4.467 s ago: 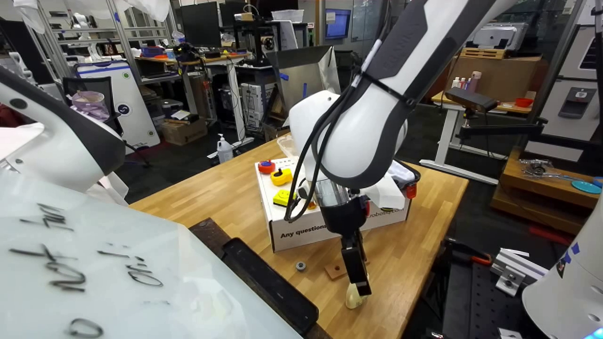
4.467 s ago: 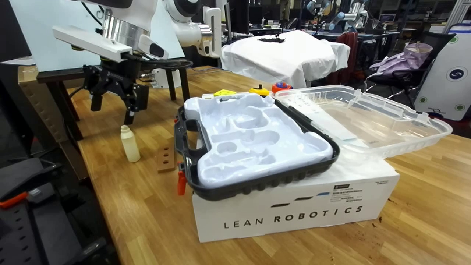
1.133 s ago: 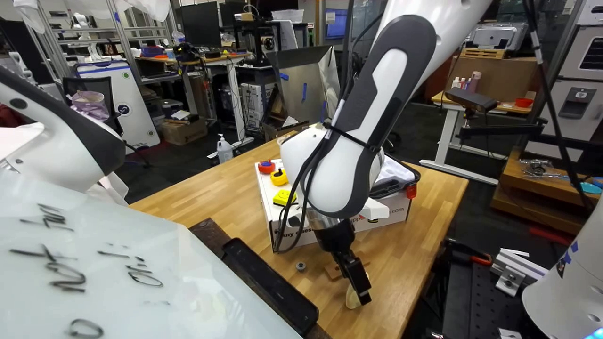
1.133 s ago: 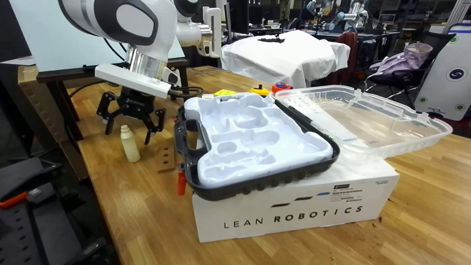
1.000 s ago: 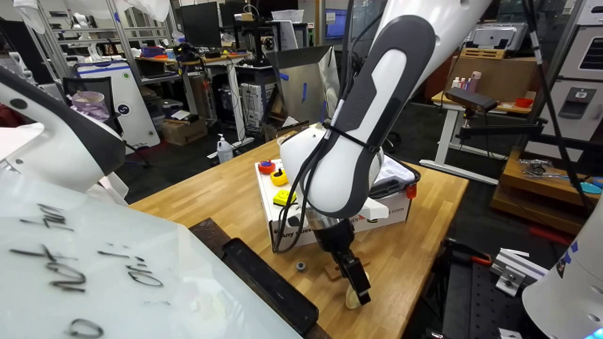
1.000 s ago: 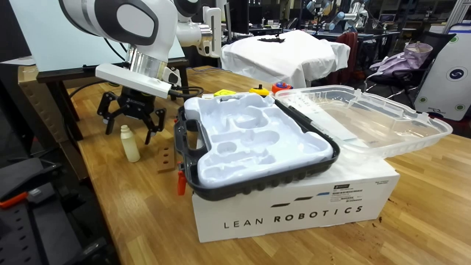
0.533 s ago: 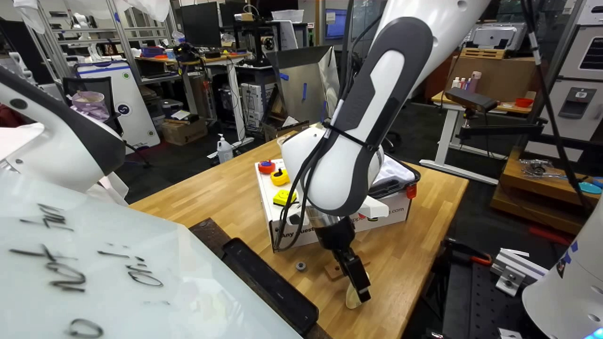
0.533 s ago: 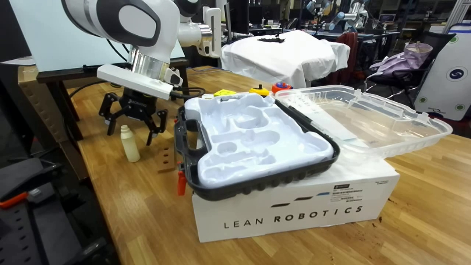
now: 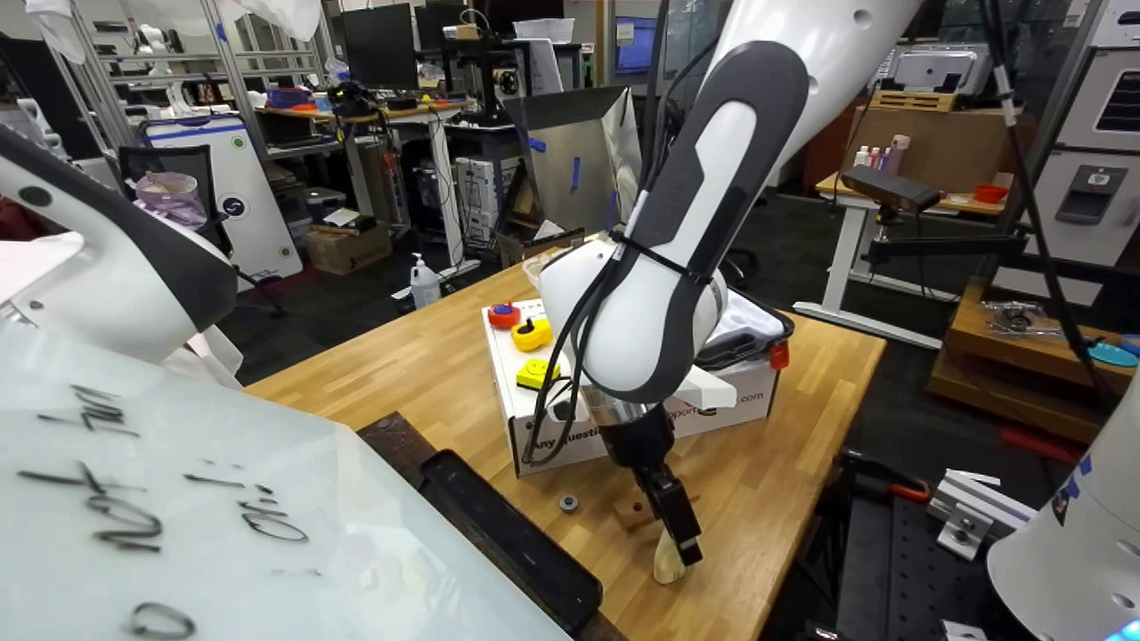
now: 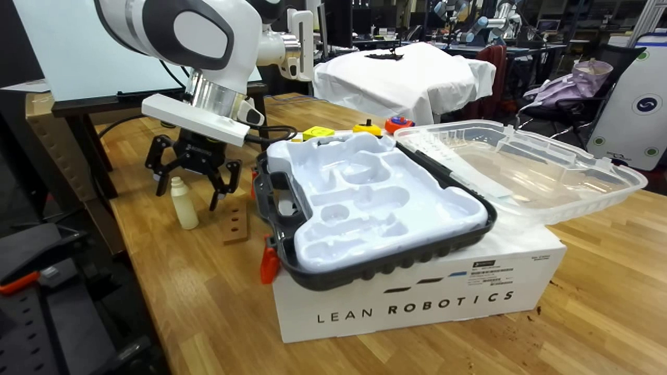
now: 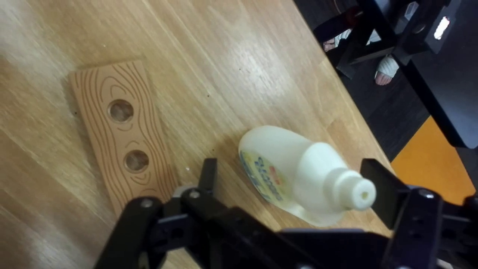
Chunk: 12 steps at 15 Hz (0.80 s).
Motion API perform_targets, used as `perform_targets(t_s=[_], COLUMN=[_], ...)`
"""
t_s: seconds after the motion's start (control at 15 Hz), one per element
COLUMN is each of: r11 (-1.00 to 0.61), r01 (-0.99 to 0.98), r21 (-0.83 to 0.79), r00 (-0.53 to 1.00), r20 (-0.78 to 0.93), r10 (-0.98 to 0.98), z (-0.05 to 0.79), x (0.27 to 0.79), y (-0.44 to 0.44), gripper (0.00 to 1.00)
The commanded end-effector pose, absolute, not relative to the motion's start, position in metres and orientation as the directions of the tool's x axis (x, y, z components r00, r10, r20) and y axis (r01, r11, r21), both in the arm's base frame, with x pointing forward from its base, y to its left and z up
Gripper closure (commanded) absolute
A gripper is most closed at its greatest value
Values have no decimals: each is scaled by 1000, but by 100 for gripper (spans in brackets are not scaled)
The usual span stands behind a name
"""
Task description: Move the white bottle on the table backwards
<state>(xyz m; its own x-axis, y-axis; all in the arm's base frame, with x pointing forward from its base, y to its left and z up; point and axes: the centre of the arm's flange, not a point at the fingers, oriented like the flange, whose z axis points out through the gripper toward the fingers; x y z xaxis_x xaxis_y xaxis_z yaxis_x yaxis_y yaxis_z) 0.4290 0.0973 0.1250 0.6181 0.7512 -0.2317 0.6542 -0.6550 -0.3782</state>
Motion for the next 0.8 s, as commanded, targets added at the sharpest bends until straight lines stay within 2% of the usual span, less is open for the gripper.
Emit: perform_targets(t_s=[0.0,0.53,0.6,0.73], r11=[-657,-656,-657,-659], r01=[641,639,639,642], r21=[-398,-401,-400,-392], r00=[625,625,626,628], r20=[-228,-227,-226,-223], r10=[747,747,747,745], z=[122,123,124,127], x=[434,433,433,433], y=[93,94,94,95], gripper=[32,88,92,92])
